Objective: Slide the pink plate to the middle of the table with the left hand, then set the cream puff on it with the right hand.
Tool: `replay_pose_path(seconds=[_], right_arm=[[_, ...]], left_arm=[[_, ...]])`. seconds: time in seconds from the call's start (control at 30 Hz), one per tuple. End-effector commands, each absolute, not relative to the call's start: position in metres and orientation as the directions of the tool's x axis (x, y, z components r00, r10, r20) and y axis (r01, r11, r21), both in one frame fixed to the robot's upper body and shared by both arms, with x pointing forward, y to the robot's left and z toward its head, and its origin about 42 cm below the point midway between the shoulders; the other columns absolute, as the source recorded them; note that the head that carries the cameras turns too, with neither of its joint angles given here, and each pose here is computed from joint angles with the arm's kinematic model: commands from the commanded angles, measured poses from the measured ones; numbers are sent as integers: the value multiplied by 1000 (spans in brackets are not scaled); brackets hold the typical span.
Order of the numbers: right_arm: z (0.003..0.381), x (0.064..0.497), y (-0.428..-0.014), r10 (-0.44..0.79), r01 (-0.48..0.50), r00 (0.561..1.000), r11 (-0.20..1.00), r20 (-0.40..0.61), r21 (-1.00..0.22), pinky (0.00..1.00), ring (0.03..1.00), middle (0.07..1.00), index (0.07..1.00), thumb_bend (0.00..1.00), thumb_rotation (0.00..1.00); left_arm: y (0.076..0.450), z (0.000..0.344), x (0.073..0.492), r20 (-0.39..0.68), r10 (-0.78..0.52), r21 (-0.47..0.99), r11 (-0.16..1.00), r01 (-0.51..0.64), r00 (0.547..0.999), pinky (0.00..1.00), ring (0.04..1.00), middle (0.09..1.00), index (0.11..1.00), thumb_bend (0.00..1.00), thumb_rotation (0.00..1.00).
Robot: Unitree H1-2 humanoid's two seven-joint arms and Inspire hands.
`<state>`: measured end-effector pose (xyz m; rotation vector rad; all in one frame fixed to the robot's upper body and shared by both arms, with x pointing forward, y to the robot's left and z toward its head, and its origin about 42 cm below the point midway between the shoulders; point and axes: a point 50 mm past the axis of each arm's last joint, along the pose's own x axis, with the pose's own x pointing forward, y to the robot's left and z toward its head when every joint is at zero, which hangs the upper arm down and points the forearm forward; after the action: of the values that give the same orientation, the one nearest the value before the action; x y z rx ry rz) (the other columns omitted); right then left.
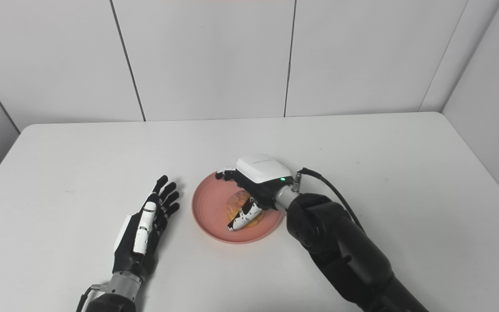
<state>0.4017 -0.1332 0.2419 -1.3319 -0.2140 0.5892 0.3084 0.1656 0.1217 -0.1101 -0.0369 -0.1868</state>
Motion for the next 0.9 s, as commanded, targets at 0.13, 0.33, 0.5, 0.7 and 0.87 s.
replay_pose_path(seconds=[0.13,0.33,0.5,0.7,0.87], right_arm=[[269,401,-130,554,-177,829,130,-76,-976,515,752,853,903,808,364],[272,399,-131,557,-160,829,153,-49,-975,529,756,863,920,828,434],[286,394,-135,562,-109,827,177,10,-978,546,773,872,932,828,494],[305,384,-150,536,-36,833,303,139,-952,590,792,884,950,826,562],[310,378,-169,485,-12,849,417,211,-909,648,822,909,969,811,633]], left_arm=[[165,107,301,-50,-181,-120,977,174,982,929,939,947,936,445,1000],[165,107,302,-49,-183,-115,978,177,982,929,939,949,938,443,1000],[165,107,302,-50,-182,-117,978,175,982,929,938,947,935,440,1000],[165,107,302,-46,-181,-120,977,174,982,933,938,947,935,439,1000],[165,107,302,-47,-182,-118,977,176,982,934,941,949,937,440,1000]])
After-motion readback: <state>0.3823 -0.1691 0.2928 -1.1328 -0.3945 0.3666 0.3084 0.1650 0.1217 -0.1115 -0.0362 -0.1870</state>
